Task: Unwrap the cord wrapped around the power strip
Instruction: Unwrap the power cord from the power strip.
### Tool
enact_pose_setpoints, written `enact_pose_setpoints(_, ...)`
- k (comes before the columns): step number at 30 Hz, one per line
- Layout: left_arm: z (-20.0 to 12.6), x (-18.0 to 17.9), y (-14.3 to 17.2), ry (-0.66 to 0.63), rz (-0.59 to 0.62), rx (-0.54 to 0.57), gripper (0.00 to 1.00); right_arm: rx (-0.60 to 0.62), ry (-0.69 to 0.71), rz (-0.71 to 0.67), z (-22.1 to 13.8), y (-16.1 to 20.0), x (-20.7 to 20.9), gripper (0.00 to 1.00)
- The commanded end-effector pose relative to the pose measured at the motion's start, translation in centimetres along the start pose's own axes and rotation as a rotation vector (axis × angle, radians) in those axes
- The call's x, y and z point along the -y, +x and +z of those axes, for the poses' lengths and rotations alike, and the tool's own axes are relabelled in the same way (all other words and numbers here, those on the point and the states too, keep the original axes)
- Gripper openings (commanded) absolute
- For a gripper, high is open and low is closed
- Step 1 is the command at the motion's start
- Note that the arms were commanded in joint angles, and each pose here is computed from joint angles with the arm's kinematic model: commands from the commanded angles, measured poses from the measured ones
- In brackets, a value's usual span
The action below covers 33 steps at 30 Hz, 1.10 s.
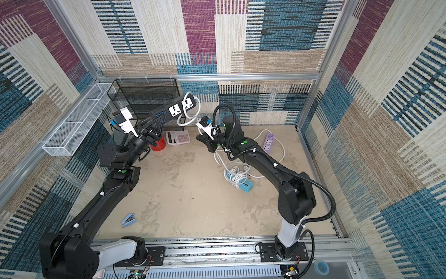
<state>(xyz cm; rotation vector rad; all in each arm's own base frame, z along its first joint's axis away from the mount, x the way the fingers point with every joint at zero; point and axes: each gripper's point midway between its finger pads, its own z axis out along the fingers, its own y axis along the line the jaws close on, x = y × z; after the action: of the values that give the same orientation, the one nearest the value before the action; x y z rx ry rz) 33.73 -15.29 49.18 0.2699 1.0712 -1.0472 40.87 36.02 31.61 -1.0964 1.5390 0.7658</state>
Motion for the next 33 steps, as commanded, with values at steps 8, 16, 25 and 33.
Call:
enact_pose_setpoints(8, 0.1, 1.3, -1.5, 0.057, -0.001, 0.055, 0.00, 0.047, 0.016, 0.000, 3.2, -1.8, 2.9, 0.00)
enact_pose_setpoints(16, 0.4, 2.8, -1.7, 0.145, -0.039, 0.044, 0.00, 0.053, 0.074, 0.005, 4.8, -1.9, 7.1, 0.00)
enact_pose_setpoints(25, 0.8, 3.6, -1.1, 0.183, -0.064, 0.028, 0.00, 0.219, 0.213, -0.019, 0.8, -9.5, 16.8, 0.00)
enact_pose_setpoints(33, 1.0, 2.6, -0.2, 0.143, -0.053, -0.002, 0.00, 0.244, 0.409, -0.039, -7.5, -11.9, 20.1, 0.00)
